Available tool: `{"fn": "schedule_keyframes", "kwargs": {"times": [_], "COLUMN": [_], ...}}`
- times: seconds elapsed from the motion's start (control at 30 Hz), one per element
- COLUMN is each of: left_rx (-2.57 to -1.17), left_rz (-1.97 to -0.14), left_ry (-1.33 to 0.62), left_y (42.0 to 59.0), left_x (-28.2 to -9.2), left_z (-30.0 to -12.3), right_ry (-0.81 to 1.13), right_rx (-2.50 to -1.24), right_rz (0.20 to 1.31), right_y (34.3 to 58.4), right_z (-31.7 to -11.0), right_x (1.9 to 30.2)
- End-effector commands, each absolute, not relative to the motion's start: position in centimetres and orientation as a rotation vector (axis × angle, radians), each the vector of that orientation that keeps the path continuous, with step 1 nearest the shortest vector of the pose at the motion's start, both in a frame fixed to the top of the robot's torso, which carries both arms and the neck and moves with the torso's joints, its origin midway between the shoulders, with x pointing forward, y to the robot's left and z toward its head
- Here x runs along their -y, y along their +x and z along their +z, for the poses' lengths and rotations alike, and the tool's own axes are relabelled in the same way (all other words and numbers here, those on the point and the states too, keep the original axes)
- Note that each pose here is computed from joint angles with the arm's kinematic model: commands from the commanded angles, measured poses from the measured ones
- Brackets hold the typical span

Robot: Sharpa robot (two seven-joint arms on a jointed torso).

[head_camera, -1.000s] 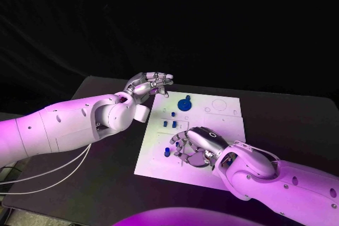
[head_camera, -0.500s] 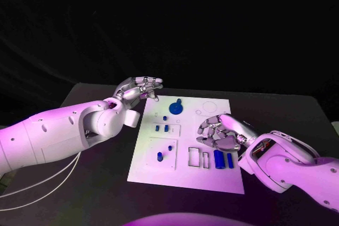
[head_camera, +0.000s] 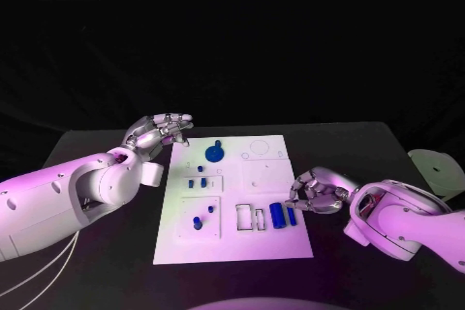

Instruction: Assemble the parts on the task board

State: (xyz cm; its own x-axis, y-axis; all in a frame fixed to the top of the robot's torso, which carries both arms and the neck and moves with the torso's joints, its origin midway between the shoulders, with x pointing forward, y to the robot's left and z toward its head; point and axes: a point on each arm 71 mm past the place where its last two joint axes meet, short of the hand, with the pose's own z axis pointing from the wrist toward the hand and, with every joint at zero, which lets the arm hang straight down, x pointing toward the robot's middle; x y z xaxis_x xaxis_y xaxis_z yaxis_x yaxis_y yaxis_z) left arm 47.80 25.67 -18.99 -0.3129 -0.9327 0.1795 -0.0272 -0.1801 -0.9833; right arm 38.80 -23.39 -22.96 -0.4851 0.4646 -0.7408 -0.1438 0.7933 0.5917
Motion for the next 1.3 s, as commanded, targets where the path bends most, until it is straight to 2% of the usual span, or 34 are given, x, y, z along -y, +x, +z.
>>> {"fn": "schedule_keyframes", "kwargs": {"times": [0.03,0.87,1.3], "left_rx": [-1.355,-1.359,-1.36], "left_rz": [-1.61,-1.612,-1.612], "left_ry": [-1.164,-1.165,-1.165], "left_y": [47.7,47.7,47.6], "left_x": [-25.4,-25.5,-25.6], "left_z": [-18.9,-18.9,-18.9], "right_ry": [0.195,0.106,0.063], "right_rx": [-1.992,-1.968,-1.983], "right_rz": [0.632,0.638,0.588], "right_y": [38.2,37.2,37.3], "right_z": [-23.5,-24.8,-26.2], "right_x": [23.5,20.7,19.8]}}
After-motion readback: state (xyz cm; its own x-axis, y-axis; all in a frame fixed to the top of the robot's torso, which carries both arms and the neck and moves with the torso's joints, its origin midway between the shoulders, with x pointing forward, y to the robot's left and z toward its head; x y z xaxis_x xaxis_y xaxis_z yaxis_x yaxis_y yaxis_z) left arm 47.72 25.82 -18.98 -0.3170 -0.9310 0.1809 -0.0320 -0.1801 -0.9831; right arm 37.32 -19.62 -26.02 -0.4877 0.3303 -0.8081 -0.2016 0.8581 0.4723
